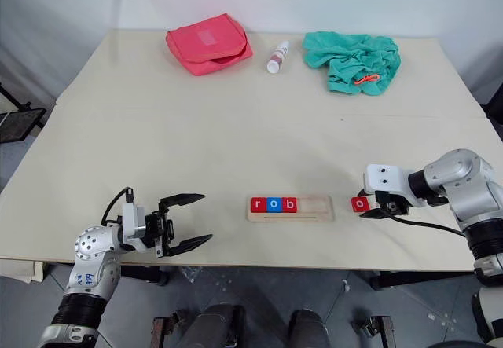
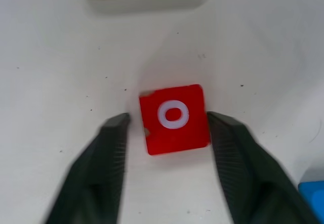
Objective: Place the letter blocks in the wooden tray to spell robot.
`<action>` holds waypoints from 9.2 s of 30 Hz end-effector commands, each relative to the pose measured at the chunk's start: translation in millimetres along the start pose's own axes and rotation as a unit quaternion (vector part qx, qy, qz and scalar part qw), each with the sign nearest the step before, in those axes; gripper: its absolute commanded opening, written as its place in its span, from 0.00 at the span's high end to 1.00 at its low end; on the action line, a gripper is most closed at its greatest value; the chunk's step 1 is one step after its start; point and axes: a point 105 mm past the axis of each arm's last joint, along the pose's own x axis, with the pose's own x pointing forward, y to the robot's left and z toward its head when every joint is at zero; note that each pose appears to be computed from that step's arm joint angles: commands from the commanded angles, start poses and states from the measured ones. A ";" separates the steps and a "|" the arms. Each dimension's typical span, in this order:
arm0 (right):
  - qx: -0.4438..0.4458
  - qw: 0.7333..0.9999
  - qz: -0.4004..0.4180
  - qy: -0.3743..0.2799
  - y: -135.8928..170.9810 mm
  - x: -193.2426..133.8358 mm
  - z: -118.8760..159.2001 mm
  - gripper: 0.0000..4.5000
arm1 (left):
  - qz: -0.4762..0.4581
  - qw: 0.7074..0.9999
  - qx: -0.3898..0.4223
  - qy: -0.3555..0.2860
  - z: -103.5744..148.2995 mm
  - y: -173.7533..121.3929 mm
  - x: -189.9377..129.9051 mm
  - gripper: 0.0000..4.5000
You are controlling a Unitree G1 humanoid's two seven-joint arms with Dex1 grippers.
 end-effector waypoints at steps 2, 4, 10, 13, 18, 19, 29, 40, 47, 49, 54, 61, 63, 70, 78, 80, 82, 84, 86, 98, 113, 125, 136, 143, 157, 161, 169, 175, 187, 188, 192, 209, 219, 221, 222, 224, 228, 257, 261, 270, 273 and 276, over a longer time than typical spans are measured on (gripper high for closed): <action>0.019 0.999 -0.035 -0.016 -5.6 -10.5 6.5 0.68 | 0.002 1.000 0.020 -0.001 6.1 4.2 -5.5 0.00; 0.022 0.998 -0.054 -0.040 -8.5 -20.8 22.6 0.68 | 0.002 1.000 0.021 0.001 6.1 6.2 -6.6 0.00; 0.066 0.992 -0.054 -0.098 4.3 -24.8 67.4 0.68 | -0.006 1.000 0.020 -0.004 4.4 9.9 -0.9 0.00; 0.082 0.989 -0.053 -0.113 7.7 -17.2 79.1 0.68 | -0.009 1.000 0.021 -0.010 4.5 12.6 4.0 0.00; 0.083 0.989 -0.051 -0.110 13.7 2.3 93.3 0.68 | -0.016 1.000 0.023 -0.013 4.5 12.2 5.1 0.00; 0.082 0.989 -0.060 -0.105 12.0 7.1 95.9 0.68 | -0.018 0.999 0.024 -0.013 4.8 11.7 4.9 0.00; 0.057 0.992 -0.037 -0.102 17.7 28.1 111.4 0.68 | -0.013 0.999 0.028 -0.010 5.1 9.0 0.4 0.00; 0.039 0.995 -0.023 -0.086 16.9 36.0 108.4 0.68 | -0.004 1.000 0.029 -0.008 6.0 4.9 -2.4 0.00; 0.018 0.996 -0.008 -0.083 21.2 35.5 109.9 0.22 | -0.001 1.000 0.029 -0.010 6.2 4.7 -1.2 0.00; 0.015 0.997 -0.010 -0.082 20.4 34.9 109.7 0.06 | -0.001 1.000 0.029 -0.010 6.3 5.2 -0.9 0.00; 0.016 0.996 -0.014 -0.088 19.0 29.9 110.6 0.01 | -0.003 0.999 0.031 -0.010 7.1 6.8 0.5 0.00; 0.054 0.991 -0.035 -0.115 20.0 15.6 101.9 0.01 | -0.004 0.999 0.031 -0.010 7.3 8.2 0.8 0.00; 0.075 0.990 -0.051 -0.105 17.8 11.7 88.8 0.01 | -0.005 0.999 0.030 -0.010 7.1 8.8 1.7 0.00; 0.086 0.988 -0.057 -0.112 15.3 9.4 81.7 0.05 | -0.008 0.999 0.031 -0.011 7.9 12.1 3.0 0.00; 0.095 0.987 -0.054 -0.120 16.4 7.6 83.9 0.62 | -0.013 0.999 0.030 -0.010 9.5 12.2 -2.2 0.00; 0.095 0.988 -0.056 -0.112 15.3 10.8 82.4 0.77 | -0.017 0.999 0.028 -0.010 9.9 10.7 -6.0 0.00; 0.096 0.988 -0.054 -0.108 15.3 16.5 81.3 0.94 | -0.018 0.999 0.025 -0.008 10.9 10.6 -11.9 0.00; 0.097 0.988 -0.053 -0.107 15.6 21.0 81.2 0.99 | -0.020 1.000 0.023 -0.007 11.7 9.9 -17.3 0.00; 0.099 0.988 -0.052 -0.108 15.2 25.5 81.4 0.99 | -0.021 1.000 0.019 -0.006 12.1 9.3 -21.4 0.00; 0.112 0.985 -0.043 -0.122 16.1 42.3 87.4 0.99 | -0.015 1.000 0.020 -0.003 14.0 12.2 -24.6 0.00; 0.206 0.939 -0.208 -0.183 11.9 -13.7 54.0 0.99 | -0.033 0.999 0.016 -0.021 12.4 14.8 -21.1 0.00; 0.348 0.838 -0.367 -0.203 49.7 -36.3 -7.1 0.06 | -0.040 0.998 0.009 -0.040 14.2 25.2 -31.2 0.00; 0.373 0.822 -0.378 -0.205 55.3 -31.1 -11.7 0.01 | -0.051 0.997 0.009 -0.049 18.4 25.2 -28.6 0.00; 0.393 0.805 -0.398 -0.197 16.0 -13.0 -10.4 0.01 | -0.056 0.997 0.009 -0.054 19.8 21.9 -19.9 0.00; 0.399 0.788 -0.444 -0.153 -43.1 5.4 -24.5 0.01 | -0.041 0.998 0.012 -0.054 20.9 15.9 -16.5 0.00; 0.402 0.787 -0.440 -0.158 -44.0 6.9 -24.2 0.01 | -0.035 0.998 0.013 -0.052 21.2 15.9 -18.0 0.00; 0.407 0.805 -0.406 -0.145 -40.0 16.3 -36.9 0.01 | -0.031 0.998 0.014 -0.050 20.1 16.6 -16.1 0.00; 0.416 0.812 -0.382 -0.149 -37.6 20.8 -39.2 0.35 | -0.030 0.998 0.015 -0.051 19.1 17.5 -14.8 0.00; 0.414 0.787 -0.411 -0.203 -21.5 2.6 -3.6 0.67 | -0.036 0.998 0.010 -0.050 18.3 18.7 -17.0 0.00; 0.415 0.786 -0.410 -0.204 -13.7 1.6 1.3 0.67 | -0.038 0.998 0.009 -0.048 17.9 18.4 -17.5 0.00; 0.427 0.780 -0.411 -0.201 14.2 0.6 13.0 0.67 | -0.044 0.998 0.004 -0.049 17.7 17.7 -19.1 0.00; 0.481 0.748 -0.410 -0.202 63.0 16.1 33.9 0.59 | -0.061 0.997 0.001 -0.043 18.1 20.8 -21.8 0.00; 0.444 0.775 -0.399 -0.208 63.4 10.8 33.5 0.01 | -0.059 0.997 0.003 -0.045 19.1 18.5 -21.1 0.00; 0.412 0.804 -0.375 -0.207 63.5 9.7 36.5 0.01 | -0.058 0.997 0.003 -0.046 19.3 17.8 -20.8 0.00; 0.396 0.820 -0.360 -0.202 63.7 9.1 36.0 0.01 | -0.058 0.997 0.003 -0.046 19.2 17.3 -20.8 0.00; 0.352 0.856 -0.327 -0.191 65.1 8.9 36.4 0.01 | -0.057 0.997 0.003 -0.047 19.0 16.6 -20.0 0.00; 0.291 0.900 -0.273 -0.174 63.0 6.8 31.7 0.01 | -0.056 0.997 0.003 -0.049 19.2 15.2 -18.5 0.00; -0.012 1.000 0.008 -0.011 0.0 9.0 1.7 0.01 | 0.001 0.999 0.005 -0.044 24.1 -7.1 -24.7 0.00; -0.010 1.000 0.020 -0.017 2.9 10.5 3.3 0.01 | 0.004 0.999 0.006 -0.042 24.4 -6.6 -25.7 0.00; -0.009 1.000 0.020 -0.009 13.2 14.4 0.4 0.01 | 0.005 0.999 0.006 -0.041 23.8 -5.8 -25.4 0.00; -0.001 1.000 0.015 -0.006 13.8 15.0 -0.2 0.13 | 0.003 0.999 0.005 -0.041 23.1 -5.2 -24.9 0.00; 0.004 1.000 0.014 -0.006 13.4 15.7 0.7 0.35 | 0.001 0.999 0.006 -0.043 23.0 -2.7 -22.5 0.00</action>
